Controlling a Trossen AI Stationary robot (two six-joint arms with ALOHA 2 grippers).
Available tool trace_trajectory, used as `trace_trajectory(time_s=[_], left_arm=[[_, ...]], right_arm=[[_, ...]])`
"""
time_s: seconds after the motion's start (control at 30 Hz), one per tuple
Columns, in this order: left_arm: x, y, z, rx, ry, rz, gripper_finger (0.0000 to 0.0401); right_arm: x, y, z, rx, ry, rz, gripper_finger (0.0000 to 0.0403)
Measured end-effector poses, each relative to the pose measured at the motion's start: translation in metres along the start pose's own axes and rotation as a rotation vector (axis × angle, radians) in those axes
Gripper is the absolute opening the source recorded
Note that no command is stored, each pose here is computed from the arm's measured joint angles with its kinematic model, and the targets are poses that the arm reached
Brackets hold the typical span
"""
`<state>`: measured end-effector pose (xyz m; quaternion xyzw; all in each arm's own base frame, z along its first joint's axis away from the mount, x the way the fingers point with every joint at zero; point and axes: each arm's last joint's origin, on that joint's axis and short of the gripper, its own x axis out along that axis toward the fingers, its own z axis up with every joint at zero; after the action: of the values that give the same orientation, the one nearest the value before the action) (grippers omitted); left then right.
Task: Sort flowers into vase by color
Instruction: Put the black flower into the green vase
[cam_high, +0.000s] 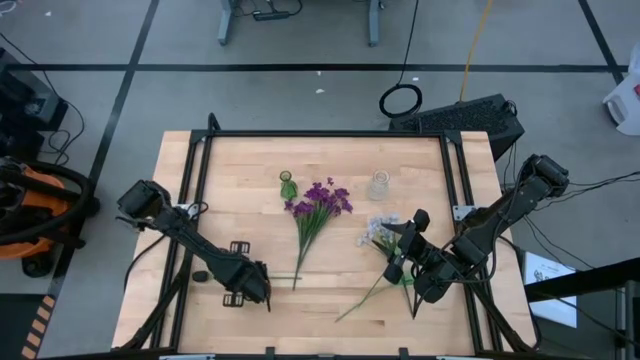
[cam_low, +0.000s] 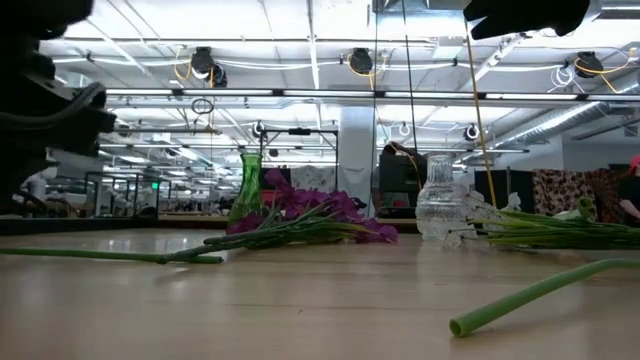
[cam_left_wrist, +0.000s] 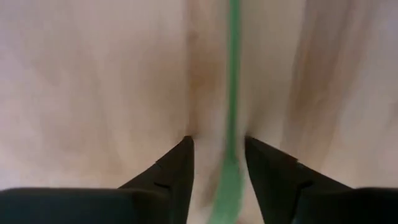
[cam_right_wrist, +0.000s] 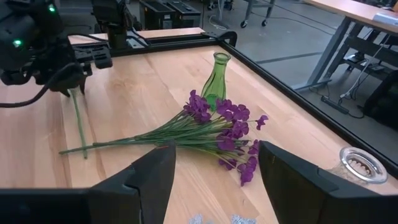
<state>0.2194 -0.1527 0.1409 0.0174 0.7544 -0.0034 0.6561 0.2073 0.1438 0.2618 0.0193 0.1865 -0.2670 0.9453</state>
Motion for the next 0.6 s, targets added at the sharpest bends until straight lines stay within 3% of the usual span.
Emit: trace_trajectory(time_s=[0.33,0.6], left_arm=[[0.012,0.008,-0.005,-0.014,-0.001,-0.043,0.0113],[0.003,0.009,-0.006,-0.017,-0.036,-0.054,0.0014]], right_arm=[[0.000,-0.001,0.000,-0.011,-0.003,-0.008,0.0222],[0.000,-0.001,0.000,-0.013,-0.016,-0.022,0.0222]])
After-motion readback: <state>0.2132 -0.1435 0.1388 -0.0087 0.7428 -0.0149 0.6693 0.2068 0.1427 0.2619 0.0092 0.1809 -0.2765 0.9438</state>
